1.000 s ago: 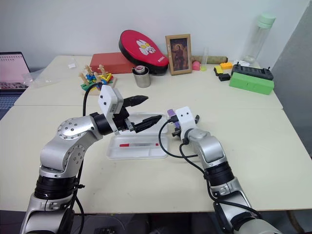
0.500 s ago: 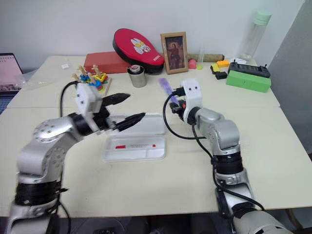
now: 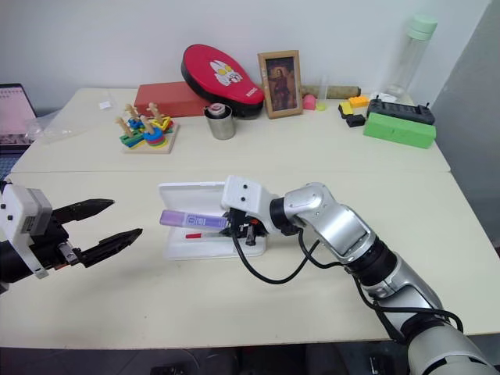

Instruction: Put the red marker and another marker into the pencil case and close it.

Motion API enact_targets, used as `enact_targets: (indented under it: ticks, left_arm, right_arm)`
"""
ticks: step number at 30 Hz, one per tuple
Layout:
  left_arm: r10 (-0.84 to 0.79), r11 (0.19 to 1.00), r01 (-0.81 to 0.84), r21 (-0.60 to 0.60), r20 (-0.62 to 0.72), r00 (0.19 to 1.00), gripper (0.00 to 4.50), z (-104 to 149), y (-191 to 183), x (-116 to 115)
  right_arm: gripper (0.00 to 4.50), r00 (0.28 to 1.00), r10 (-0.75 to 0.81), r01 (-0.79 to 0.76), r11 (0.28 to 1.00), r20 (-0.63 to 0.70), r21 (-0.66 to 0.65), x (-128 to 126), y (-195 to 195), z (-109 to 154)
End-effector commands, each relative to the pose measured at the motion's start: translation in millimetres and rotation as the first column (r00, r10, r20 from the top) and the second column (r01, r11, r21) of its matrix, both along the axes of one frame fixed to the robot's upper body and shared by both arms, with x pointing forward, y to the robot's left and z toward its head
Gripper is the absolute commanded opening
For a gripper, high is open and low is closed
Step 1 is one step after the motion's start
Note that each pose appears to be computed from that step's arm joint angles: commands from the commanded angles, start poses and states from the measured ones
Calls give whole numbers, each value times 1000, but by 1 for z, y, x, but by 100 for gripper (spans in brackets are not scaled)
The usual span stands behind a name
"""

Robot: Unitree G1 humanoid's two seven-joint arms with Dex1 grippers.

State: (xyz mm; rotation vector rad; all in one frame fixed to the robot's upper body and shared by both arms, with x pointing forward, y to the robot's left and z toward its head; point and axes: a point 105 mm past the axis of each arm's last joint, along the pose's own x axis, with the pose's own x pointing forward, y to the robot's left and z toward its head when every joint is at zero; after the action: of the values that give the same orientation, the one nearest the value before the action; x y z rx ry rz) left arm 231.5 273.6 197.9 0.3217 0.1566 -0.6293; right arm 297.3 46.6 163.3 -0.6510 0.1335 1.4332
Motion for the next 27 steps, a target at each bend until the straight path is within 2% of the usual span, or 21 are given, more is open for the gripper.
enact_targets:
  ticks: [1,9,19,20,22,27]
  left_arm:
    - [48,999,-47,-7,40,998,450,7,10,-13]
    - [69,998,-68,-9,21,997,450,2,12,-19]
    - [54,999,-54,-7,26,998,450,2,7,-12]
    - [52,999,-52,-7,29,998,450,3,6,-11]
    - [48,999,-48,-9,33,998,450,4,5,-8]
    - [39,999,-39,-10,35,999,450,3,2,-5]
  right_arm:
    - [108,996,45,-37,993,75,-110,3,19,-22]
    - [108,994,97,-86,981,55,-175,-2,28,-49]
    - [108,994,86,-74,983,69,-169,5,31,-47]
    - [164,994,84,-72,984,72,-163,6,31,-45]
    - [187,994,81,-69,986,78,-149,7,32,-40]
    - [298,994,73,-63,992,84,-112,11,33,-28]
